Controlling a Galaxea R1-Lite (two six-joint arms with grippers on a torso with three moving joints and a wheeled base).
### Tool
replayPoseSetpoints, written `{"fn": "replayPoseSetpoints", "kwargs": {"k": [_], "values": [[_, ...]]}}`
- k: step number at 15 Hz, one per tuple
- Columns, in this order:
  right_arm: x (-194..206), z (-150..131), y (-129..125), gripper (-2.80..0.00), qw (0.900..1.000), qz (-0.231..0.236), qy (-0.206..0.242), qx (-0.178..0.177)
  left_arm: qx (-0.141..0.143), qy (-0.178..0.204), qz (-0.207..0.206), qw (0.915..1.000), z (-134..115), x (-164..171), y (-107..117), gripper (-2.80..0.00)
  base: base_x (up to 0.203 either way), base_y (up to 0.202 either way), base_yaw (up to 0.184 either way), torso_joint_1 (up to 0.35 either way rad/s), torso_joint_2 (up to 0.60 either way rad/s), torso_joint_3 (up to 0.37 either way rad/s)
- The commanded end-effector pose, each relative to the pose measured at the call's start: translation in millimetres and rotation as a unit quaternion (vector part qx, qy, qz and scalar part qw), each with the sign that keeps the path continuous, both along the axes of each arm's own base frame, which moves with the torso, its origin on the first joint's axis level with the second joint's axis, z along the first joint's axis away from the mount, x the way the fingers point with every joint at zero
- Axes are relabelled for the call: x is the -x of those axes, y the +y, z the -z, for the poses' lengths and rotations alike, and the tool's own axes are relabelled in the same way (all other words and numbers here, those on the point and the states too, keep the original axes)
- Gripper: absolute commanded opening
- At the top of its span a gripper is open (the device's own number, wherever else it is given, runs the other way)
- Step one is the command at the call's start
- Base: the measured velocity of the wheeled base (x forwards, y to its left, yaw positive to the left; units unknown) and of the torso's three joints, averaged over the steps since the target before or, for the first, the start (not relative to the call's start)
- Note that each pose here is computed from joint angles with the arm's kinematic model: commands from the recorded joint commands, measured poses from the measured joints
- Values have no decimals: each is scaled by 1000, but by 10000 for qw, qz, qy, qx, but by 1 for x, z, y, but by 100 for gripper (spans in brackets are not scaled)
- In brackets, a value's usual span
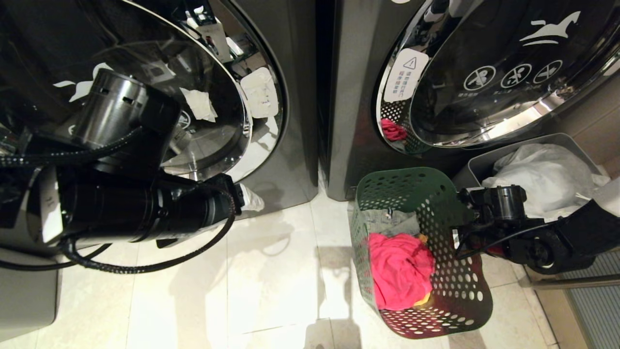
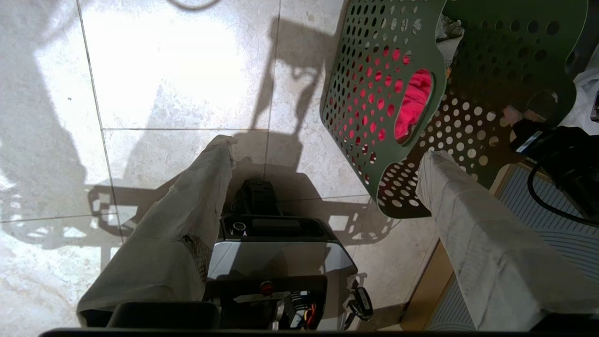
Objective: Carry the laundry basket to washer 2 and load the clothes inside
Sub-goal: Open the lid of the washing machine
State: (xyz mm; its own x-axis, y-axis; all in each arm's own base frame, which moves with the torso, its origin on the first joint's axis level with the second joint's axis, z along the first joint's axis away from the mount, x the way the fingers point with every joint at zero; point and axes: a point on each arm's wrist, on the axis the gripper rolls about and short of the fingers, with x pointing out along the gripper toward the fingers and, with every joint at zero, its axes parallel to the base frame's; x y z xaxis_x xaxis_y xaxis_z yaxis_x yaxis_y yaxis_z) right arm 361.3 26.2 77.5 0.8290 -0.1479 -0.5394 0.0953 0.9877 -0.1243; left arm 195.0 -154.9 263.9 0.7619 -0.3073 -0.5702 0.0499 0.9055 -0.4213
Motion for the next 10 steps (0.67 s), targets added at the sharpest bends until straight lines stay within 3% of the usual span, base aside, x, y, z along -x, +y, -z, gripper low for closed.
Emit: {"fn": "replayPoseSetpoints", "kwargs": {"k": [1, 3, 7, 8, 10], "values": [[1, 4, 1, 0, 10000, -12, 45, 13, 1, 17, -25, 10000, 1, 0, 0, 0, 0, 0, 0, 0, 0, 0], [6, 1, 3, 0, 10000, -37, 25, -14, 16, 7, -28, 10000, 0, 1, 1, 0, 0, 0, 0, 0, 0, 0], [49, -54, 15, 0, 9977, -263, -613, -91, -19, 36, -53, 10000, 4, 12, 11, 0, 0, 0, 0, 0, 0, 0], [66, -69, 16, 0, 9962, -322, -800, -100, -35, 51, -61, 10000, 6, 18, 16, -280, 0, 0, 0, 0, 0, 0], [100, -87, 19, 0, 9938, -475, -994, -118, -12, 12, -135, 9999, 6, 27, 27, -280, 0, 0, 0, 0, 0, 0]]}}
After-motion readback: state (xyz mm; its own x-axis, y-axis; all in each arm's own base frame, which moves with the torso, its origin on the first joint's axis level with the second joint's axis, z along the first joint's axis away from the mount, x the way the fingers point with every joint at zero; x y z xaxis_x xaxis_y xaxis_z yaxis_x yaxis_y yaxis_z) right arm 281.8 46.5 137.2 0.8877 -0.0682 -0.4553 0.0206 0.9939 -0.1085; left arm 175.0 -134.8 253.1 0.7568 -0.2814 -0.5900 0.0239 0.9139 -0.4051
